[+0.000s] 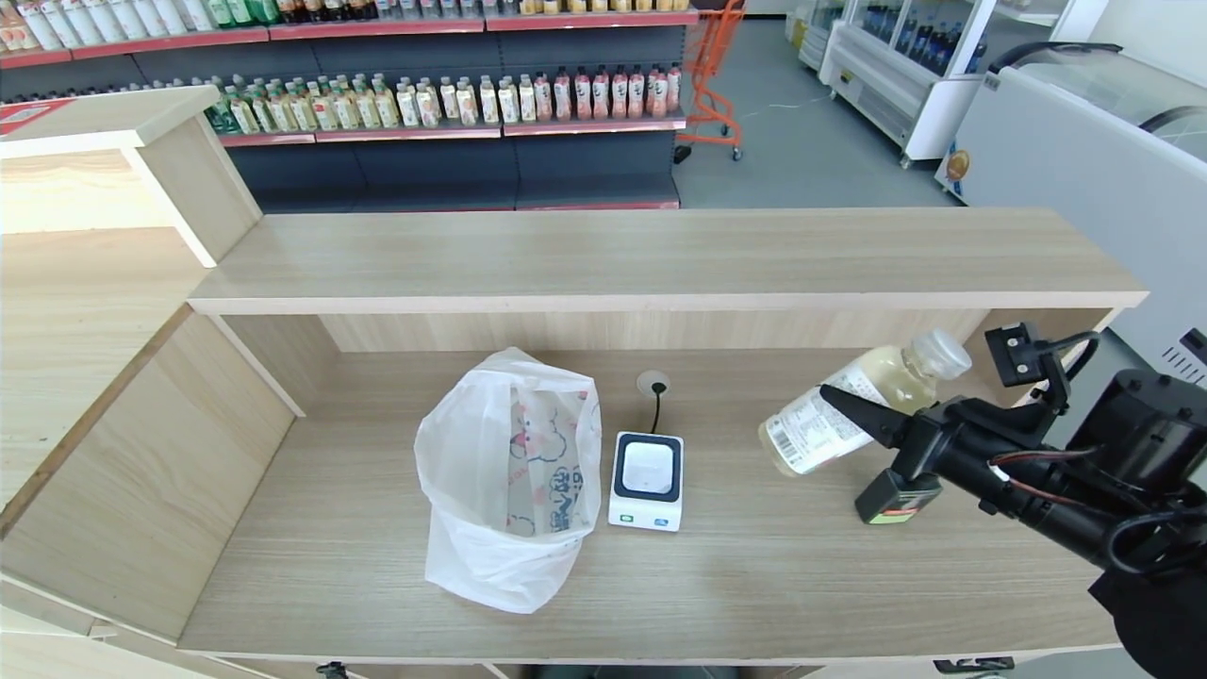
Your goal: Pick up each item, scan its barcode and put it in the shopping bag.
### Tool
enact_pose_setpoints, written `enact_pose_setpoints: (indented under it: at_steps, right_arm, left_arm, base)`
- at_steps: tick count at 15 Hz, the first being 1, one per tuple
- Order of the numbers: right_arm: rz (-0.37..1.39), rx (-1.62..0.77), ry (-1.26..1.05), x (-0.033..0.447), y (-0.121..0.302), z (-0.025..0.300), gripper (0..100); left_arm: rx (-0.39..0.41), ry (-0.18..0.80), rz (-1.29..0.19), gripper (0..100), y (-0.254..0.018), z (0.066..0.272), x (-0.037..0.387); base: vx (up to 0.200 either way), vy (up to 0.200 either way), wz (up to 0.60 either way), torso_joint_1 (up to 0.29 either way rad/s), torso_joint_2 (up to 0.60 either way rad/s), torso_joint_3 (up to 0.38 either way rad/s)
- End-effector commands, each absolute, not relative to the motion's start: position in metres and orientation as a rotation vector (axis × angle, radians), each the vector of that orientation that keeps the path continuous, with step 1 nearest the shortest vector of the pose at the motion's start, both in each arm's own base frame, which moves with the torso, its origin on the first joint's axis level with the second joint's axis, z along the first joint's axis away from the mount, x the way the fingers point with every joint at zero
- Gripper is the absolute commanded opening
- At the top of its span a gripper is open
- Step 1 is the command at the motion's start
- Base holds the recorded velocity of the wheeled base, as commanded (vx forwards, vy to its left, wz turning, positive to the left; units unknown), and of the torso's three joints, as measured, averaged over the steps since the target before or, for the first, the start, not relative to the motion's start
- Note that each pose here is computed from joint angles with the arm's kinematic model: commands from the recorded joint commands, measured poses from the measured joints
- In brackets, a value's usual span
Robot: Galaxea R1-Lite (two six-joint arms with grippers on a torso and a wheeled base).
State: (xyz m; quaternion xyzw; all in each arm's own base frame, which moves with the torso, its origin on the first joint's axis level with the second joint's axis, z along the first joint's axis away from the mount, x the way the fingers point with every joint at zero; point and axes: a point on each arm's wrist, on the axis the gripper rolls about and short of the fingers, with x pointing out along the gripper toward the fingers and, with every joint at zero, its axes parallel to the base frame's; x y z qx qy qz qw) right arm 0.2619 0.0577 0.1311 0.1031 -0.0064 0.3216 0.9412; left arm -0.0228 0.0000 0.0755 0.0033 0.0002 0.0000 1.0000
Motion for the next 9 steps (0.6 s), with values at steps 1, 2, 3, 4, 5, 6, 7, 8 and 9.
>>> enact_pose_setpoints:
  at_steps: [1, 2, 3, 4, 5, 6, 7, 8, 9]
  right_arm:
    - [0.655, 0.211, -0.005, 0.2629, 0.0576, 0.1290, 0]
    - [0.654, 0.212, 0.000, 0.2634, 0.0577, 0.1277, 0]
    - [0.652, 0.213, 0.004, 0.2632, 0.0577, 0.1267, 0]
    - [0.652, 0.213, 0.007, 0.2635, 0.0577, 0.1259, 0]
    - [0.638, 0.215, 0.012, 0.2646, 0.0572, 0.1243, 0]
    - [0.602, 0.217, 0.011, 0.2658, 0.0567, 0.1233, 0]
    - [0.579, 0.222, 0.015, 0.2668, 0.0564, 0.1217, 0]
    - [0.572, 0.232, 0.023, 0.2672, 0.0564, 0.1201, 0]
    - [0.572, 0.237, 0.025, 0.2672, 0.0564, 0.1201, 0]
  left_arm:
    - [0.006, 0.000, 0.000, 100, 0.0000, 0.0755, -0.0228]
    - [0.005, 0.000, 0.000, 100, 0.0000, 0.0755, -0.0228]
    - [0.005, 0.000, 0.000, 100, 0.0000, 0.0755, -0.0228]
    - [0.005, 0.000, 0.000, 100, 0.0000, 0.0755, -0.0228]
    - [0.005, 0.000, 0.000, 100, 0.0000, 0.0755, -0.0228]
    - [0.006, 0.000, 0.000, 100, 0.0000, 0.0755, -0.0228]
    - [0.009, 0.000, 0.000, 100, 0.0000, 0.0755, -0.0228]
    - [0.003, 0.000, 0.000, 100, 0.0000, 0.0755, -0.0228]
    - [0.002, 0.000, 0.000, 100, 0.0000, 0.0755, -0.0228]
  base:
    - [-0.200, 0.000, 0.00, 0.007, 0.02, -0.002]
    - [-0.200, 0.000, 0.00, -0.012, 0.01, 0.007]
    - [0.000, 0.000, 0.00, 0.000, 0.00, 0.000]
    - [0.000, 0.000, 0.00, 0.000, 0.00, 0.000]
    - [0.000, 0.000, 0.00, 0.000, 0.00, 0.000]
    - [0.000, 0.000, 0.00, 0.000, 0.00, 0.000]
    - [0.000, 0.200, 0.00, 0.027, 0.00, -0.002]
    - [0.000, 0.200, 0.00, 0.007, 0.01, -0.002]
    - [0.000, 0.200, 0.00, -0.007, 0.00, 0.012]
